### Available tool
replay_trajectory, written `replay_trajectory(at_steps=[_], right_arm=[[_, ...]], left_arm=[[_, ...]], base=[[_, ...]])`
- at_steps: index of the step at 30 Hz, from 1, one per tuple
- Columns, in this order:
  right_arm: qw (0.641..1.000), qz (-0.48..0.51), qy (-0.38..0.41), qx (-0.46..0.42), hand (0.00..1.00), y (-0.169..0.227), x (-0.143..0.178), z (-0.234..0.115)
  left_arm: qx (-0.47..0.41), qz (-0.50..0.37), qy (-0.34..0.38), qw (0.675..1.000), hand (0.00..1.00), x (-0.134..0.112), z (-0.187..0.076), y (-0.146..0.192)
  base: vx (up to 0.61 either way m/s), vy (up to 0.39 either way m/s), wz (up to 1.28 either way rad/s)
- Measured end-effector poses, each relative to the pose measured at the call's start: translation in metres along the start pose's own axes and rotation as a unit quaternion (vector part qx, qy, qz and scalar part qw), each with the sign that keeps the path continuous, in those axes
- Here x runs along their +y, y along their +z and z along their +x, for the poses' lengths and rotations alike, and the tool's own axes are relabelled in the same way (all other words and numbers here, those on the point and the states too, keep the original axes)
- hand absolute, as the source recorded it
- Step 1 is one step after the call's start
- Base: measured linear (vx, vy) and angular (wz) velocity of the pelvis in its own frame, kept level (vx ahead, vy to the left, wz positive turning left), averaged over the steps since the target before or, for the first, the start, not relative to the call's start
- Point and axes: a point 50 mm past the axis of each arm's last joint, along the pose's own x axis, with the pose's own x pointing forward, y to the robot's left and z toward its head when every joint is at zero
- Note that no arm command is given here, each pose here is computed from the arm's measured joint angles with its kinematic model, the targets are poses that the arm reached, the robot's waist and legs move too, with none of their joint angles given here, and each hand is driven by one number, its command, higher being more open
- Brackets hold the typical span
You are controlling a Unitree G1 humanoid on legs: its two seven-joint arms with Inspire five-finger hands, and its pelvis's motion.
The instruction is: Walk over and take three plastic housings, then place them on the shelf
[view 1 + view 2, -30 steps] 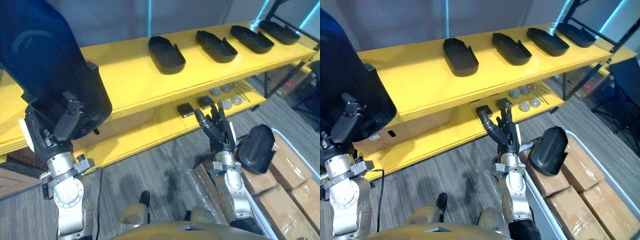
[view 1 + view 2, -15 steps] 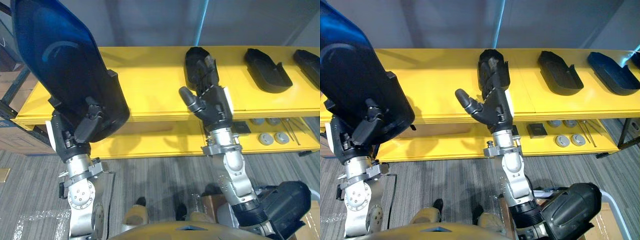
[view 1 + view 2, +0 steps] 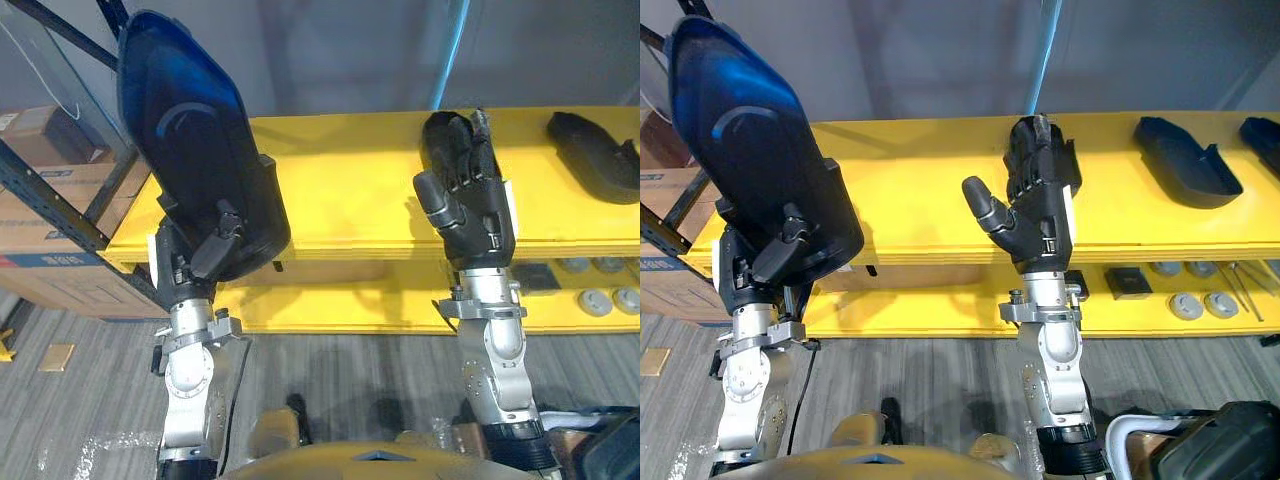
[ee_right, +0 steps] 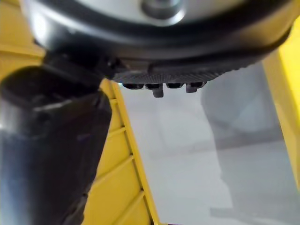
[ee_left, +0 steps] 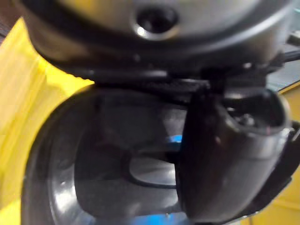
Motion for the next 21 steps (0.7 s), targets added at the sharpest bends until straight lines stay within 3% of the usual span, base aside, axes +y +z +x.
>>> replay_trajectory(at_steps=[8,14,21], right_arm=[[0.998,0.025,-0.032,0.048,1.00,-0.029,0.015,-0.007],[0.998,0.021,-0.017,0.056,1.00,-0.027,0.010,-0.010],[0.997,0.012,0.025,0.077,1.00,-0.025,0.002,-0.013]], left_arm=[[0.006,-0.001,-0.078,0.997,0.00,-0.002,0.015,0.006],[0.074,-0.036,-0.115,0.990,0.00,-0.018,0.023,-0.009],[0.170,-0.057,-0.090,0.980,0.00,-0.025,0.047,-0.041]], base=[[0.12,0.107,-0.28],[0.09,-0.050,-0.19],[0.01,-0.009,-0.17]])
